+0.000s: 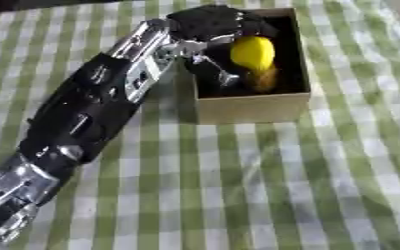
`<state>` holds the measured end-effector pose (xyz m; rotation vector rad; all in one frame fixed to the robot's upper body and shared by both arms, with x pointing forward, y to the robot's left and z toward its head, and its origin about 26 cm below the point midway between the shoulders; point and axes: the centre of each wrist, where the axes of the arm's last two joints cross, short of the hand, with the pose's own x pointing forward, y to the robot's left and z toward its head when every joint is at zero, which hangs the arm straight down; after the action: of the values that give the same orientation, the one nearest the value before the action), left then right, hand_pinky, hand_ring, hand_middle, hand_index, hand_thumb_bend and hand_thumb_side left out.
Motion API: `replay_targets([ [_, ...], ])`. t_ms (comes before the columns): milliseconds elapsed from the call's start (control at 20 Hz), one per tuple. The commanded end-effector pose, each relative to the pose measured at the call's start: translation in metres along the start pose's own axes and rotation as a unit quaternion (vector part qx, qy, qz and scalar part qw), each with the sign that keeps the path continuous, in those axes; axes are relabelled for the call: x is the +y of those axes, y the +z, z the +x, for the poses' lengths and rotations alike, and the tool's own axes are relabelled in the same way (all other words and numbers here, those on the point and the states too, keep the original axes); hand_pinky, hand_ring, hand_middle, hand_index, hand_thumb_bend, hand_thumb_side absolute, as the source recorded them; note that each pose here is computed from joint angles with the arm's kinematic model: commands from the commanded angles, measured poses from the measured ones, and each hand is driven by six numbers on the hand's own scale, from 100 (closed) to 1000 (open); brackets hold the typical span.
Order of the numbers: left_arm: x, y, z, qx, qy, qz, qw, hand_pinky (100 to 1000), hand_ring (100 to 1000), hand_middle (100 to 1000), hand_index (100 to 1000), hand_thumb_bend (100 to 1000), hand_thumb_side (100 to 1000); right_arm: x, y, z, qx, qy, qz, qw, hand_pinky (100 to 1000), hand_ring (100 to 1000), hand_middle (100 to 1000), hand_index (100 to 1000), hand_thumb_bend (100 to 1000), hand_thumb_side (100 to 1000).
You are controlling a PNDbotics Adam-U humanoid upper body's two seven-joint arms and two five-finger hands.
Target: Pick up objects on the table and place them in the box.
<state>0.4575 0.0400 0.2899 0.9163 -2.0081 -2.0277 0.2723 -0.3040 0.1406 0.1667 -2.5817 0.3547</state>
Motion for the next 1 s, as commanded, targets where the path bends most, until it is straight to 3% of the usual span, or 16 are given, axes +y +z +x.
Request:
replay_targets([
  [50, 0.013, 0.001, -0.004, 0.011, -0.026, 0.029, 0.999, 900, 974, 903, 1000, 463, 663, 0.000, -0.006, 0.004, -0.007, -0.001, 0.007, 1.000, 953, 827, 449, 750, 100, 527],
  [250, 0.011, 0.001, -0.006, 0.024, -0.031, 0.050, 0.998, 893, 965, 894, 1000, 414, 641, 0.001, -0.006, 0.004, -0.004, -0.003, 0.011, 1.000, 953, 828, 448, 750, 100, 527],
  [450, 0.013, 0.001, -0.005, 0.022, -0.019, 0.069, 0.997, 885, 949, 882, 990, 287, 586, 0.002, -0.005, 0.003, -0.001, -0.004, 0.014, 1.000, 953, 828, 446, 750, 100, 528],
  [550, 0.022, 0.002, -0.004, 0.021, -0.008, 0.091, 0.996, 877, 936, 872, 977, 150, 528, 0.002, -0.005, 0.003, 0.000, -0.004, 0.014, 1.000, 953, 828, 446, 750, 100, 529],
  [600, 0.031, 0.005, -0.004, 0.024, -0.002, 0.111, 0.994, 853, 909, 853, 946, 100, 378, 0.002, -0.004, 0.003, 0.000, -0.003, 0.013, 1.000, 952, 829, 447, 750, 100, 529],
  [650, 0.041, 0.008, -0.003, 0.028, 0.005, 0.136, 0.990, 833, 886, 835, 919, 100, 342, 0.001, -0.004, 0.004, -0.001, -0.002, 0.011, 1.000, 952, 829, 448, 750, 100, 529],
  [800, 0.076, 0.026, 0.004, 0.019, 0.062, 0.237, 0.969, 782, 812, 758, 841, 100, 510, -0.001, -0.001, 0.004, -0.007, 0.003, 0.006, 1.000, 949, 829, 454, 752, 100, 530],
  [850, 0.089, 0.037, 0.006, 0.007, 0.092, 0.272, 0.958, 779, 807, 754, 840, 100, 515, -0.002, 0.000, 0.005, -0.011, 0.006, 0.004, 1.000, 949, 829, 454, 752, 100, 530],
  [1000, 0.125, 0.084, 0.014, -0.047, 0.184, 0.376, 0.907, 727, 718, 659, 817, 100, 579, -0.006, 0.004, 0.006, -0.024, 0.015, -0.006, 1.000, 946, 829, 460, 754, 100, 531],
])
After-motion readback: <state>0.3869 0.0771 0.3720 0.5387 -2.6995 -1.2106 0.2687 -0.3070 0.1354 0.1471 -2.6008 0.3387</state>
